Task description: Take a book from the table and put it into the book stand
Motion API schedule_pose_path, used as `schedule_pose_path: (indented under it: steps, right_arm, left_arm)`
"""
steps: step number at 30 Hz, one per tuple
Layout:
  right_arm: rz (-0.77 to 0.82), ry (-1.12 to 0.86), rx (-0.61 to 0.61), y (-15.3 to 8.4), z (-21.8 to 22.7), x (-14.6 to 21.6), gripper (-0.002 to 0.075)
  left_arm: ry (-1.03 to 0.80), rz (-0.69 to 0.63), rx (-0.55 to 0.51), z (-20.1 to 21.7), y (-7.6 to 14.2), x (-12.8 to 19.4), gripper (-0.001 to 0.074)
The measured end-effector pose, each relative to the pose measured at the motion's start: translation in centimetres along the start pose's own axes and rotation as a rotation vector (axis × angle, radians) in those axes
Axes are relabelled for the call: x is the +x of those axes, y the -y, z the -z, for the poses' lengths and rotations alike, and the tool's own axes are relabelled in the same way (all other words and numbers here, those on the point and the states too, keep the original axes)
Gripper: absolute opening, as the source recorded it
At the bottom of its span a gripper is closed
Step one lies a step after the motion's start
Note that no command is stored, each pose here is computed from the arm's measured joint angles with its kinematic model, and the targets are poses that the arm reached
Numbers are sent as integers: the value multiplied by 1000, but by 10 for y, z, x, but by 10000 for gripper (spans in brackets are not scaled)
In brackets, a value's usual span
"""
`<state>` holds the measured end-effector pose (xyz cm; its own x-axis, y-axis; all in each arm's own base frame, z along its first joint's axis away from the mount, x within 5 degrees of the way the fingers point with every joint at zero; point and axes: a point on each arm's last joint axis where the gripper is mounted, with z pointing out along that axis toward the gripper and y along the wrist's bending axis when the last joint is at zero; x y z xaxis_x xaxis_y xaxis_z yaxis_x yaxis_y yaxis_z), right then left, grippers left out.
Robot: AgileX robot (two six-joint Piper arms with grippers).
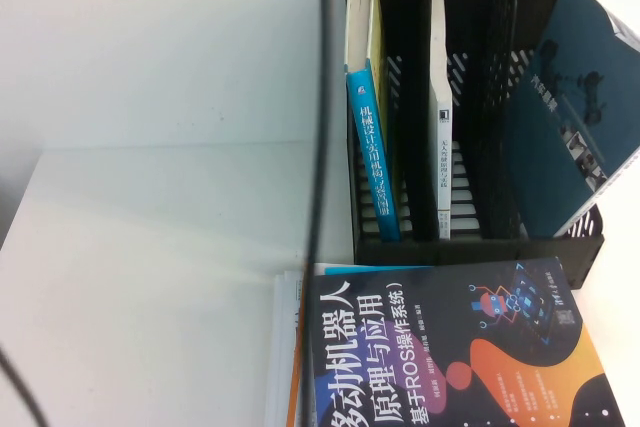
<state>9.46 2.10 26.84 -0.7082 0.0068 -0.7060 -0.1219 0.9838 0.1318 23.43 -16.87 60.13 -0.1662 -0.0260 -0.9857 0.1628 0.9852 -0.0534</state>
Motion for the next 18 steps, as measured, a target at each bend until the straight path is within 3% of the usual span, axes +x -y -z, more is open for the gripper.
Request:
schedule_pose_path:
  steps: [7, 12, 18]
  right_arm:
    - [130, 65, -137, -12, 7, 5, -3]
    - [177, 131, -154, -14, 18, 8, -3]
    - [190, 191, -158, -15, 28, 12, -3]
  left_arm:
    - [-162, -138, 42, 8, -4, 24, 1]
    - [-330, -220, 57, 4, -4, 67, 1]
    - [-306, -193, 145, 14, -12, 121, 0]
